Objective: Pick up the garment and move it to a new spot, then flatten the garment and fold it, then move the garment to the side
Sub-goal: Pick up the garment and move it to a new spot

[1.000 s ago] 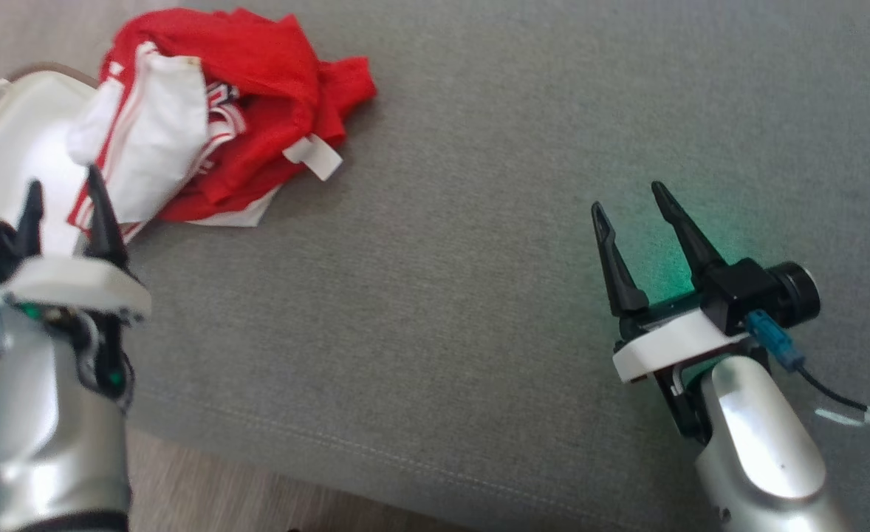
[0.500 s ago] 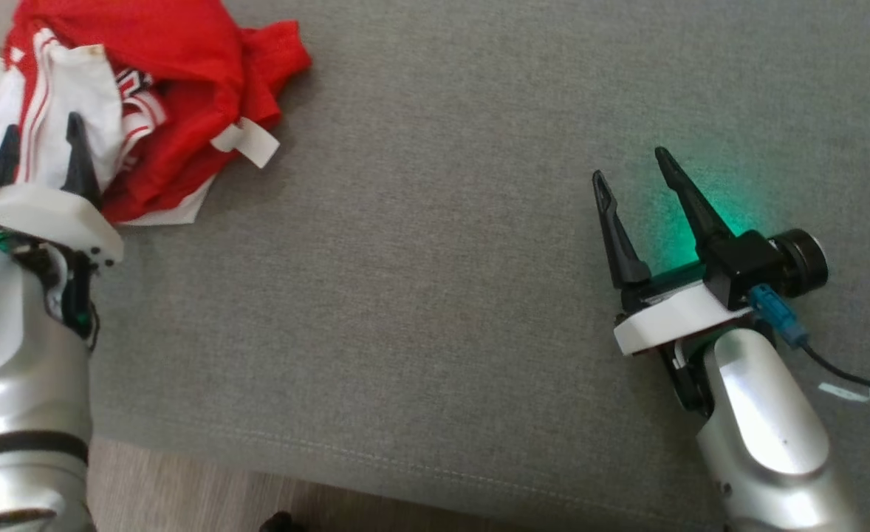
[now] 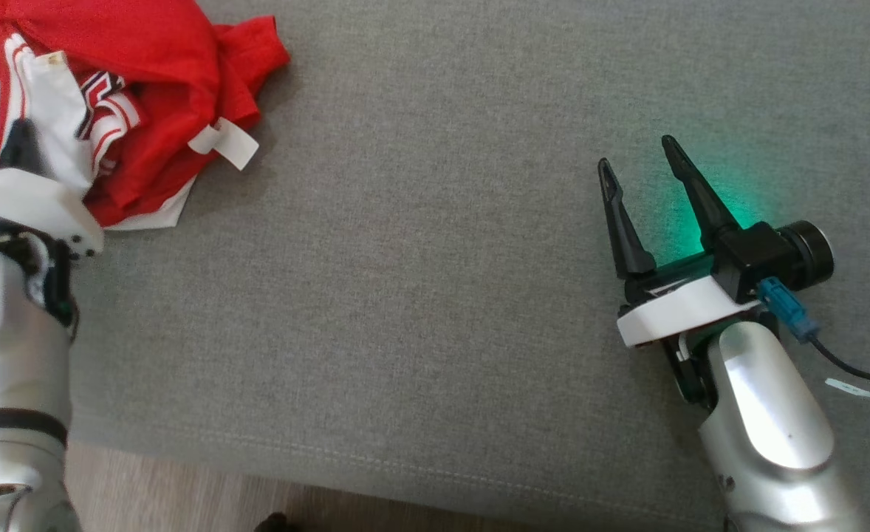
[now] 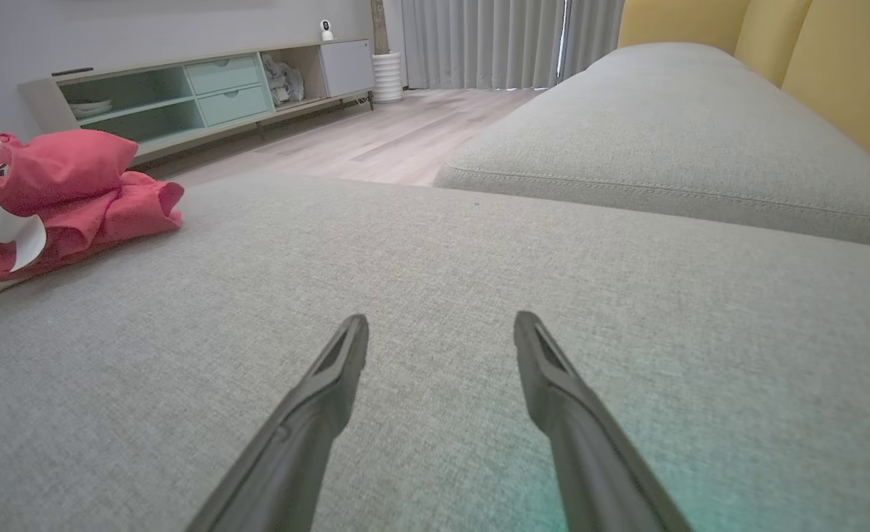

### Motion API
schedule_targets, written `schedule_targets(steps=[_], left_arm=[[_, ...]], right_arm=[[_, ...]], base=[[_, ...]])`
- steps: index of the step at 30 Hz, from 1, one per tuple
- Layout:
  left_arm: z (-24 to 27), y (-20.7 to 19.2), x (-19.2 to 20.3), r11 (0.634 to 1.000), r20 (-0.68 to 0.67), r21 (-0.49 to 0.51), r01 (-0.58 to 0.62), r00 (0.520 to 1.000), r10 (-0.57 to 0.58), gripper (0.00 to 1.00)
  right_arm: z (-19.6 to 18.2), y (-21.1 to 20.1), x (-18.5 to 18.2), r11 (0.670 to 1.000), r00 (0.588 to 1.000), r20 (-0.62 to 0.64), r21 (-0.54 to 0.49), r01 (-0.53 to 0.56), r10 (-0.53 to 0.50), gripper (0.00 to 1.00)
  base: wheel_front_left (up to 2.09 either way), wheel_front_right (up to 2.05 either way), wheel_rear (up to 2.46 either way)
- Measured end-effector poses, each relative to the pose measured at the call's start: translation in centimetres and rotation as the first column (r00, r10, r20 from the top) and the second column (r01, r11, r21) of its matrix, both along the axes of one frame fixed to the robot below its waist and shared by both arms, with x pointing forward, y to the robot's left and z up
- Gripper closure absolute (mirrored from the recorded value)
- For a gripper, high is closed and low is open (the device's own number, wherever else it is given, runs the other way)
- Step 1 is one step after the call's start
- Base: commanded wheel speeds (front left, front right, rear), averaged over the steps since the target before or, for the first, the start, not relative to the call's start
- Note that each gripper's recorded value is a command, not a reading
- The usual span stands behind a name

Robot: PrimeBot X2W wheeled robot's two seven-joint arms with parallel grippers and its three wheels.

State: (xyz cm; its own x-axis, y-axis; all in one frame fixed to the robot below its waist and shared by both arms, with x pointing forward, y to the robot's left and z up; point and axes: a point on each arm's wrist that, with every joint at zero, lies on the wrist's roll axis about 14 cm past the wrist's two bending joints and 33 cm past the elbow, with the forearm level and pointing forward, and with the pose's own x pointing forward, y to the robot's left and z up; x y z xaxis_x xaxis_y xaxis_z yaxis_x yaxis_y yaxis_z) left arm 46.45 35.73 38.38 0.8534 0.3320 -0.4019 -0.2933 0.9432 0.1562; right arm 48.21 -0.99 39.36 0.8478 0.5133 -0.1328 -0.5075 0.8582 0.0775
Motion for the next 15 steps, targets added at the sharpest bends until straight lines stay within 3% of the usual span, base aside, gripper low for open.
schedule_targets(steps=[9, 15], left_arm=[[5.9, 0.5, 1.9, 0.997, 0.137, 0.066, 0.047, 0.989, -0.056, 1.00], [11.3, -1.3, 3.9, 0.991, 0.294, 0.083, 0.102, 0.948, -0.122, 1.00]], right_arm=[[2.8, -0.5, -0.3, 0.999, 0.999, 0.033, 0.045, 0.025, -0.026, 0.00], [4.2, -1.7, -1.2, 0.996, 0.997, 0.045, 0.062, 0.058, -0.060, 0.00]], base=[[0.00, 0.00, 0.00], [0.00, 0.00, 0.00]])
